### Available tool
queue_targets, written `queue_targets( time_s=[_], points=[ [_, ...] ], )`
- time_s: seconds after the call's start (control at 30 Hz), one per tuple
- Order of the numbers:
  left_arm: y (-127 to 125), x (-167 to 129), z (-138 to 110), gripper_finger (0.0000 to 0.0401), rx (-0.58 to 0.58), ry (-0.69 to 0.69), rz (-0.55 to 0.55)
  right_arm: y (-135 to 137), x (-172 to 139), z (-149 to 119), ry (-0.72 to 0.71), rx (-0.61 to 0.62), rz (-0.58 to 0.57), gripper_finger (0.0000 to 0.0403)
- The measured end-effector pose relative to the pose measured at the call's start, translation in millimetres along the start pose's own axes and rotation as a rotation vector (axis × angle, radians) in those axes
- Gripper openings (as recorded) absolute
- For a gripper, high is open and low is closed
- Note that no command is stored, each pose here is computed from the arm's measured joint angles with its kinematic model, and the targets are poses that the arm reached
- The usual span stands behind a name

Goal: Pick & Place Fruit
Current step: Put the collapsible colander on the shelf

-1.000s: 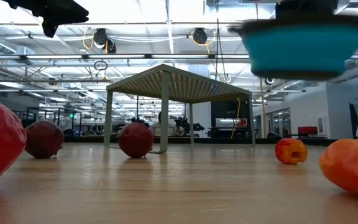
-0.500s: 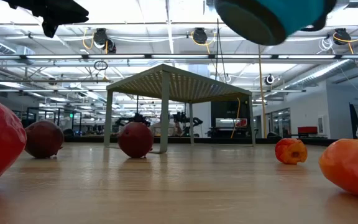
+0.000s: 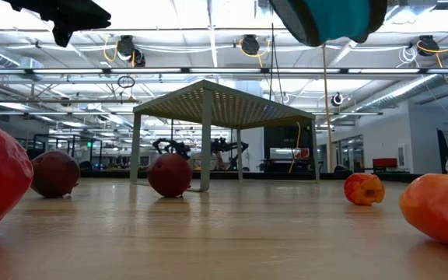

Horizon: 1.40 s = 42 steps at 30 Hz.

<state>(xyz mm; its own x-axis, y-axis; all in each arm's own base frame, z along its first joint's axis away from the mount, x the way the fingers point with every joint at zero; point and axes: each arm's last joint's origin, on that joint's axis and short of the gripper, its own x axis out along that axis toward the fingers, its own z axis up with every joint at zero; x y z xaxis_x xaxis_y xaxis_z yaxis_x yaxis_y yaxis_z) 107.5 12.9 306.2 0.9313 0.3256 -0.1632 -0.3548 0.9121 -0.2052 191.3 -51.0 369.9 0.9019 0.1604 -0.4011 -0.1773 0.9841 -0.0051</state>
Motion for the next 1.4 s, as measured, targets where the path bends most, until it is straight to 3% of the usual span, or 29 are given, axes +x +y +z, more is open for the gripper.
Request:
queue_targets(
  time_s=[0.17,0.47,0.67,0.8,1.07,1.4],
  points=[
    [0,0,0,0.0088,-0.002,0.0,0.001,-2,4,1,-0.004,0.075,-0.005,0.0009],
    [0,0,0,0.0088,-0.044,0.0,0.0,-22,44,-2,0.019,0.576,-0.007,0.0009],
    [0,0,0,0.0088,-0.065,0.0,0.001,-29,61,-6,0.055,0.763,-0.018,0.0009],
    [0,0,0,0.0088,-0.077,-0.001,0.0,-35,60,13,0.036,0.776,-0.072,0.0009],
    [0,0,0,0.0088,-0.095,0.0,0.0,-52,63,46,0.135,0.775,-0.182,0.0009],
    [0,0,0,0.0088,-0.093,-0.001,0.0,-73,90,47,0.308,0.841,-0.273,0.0009]
  ],
)
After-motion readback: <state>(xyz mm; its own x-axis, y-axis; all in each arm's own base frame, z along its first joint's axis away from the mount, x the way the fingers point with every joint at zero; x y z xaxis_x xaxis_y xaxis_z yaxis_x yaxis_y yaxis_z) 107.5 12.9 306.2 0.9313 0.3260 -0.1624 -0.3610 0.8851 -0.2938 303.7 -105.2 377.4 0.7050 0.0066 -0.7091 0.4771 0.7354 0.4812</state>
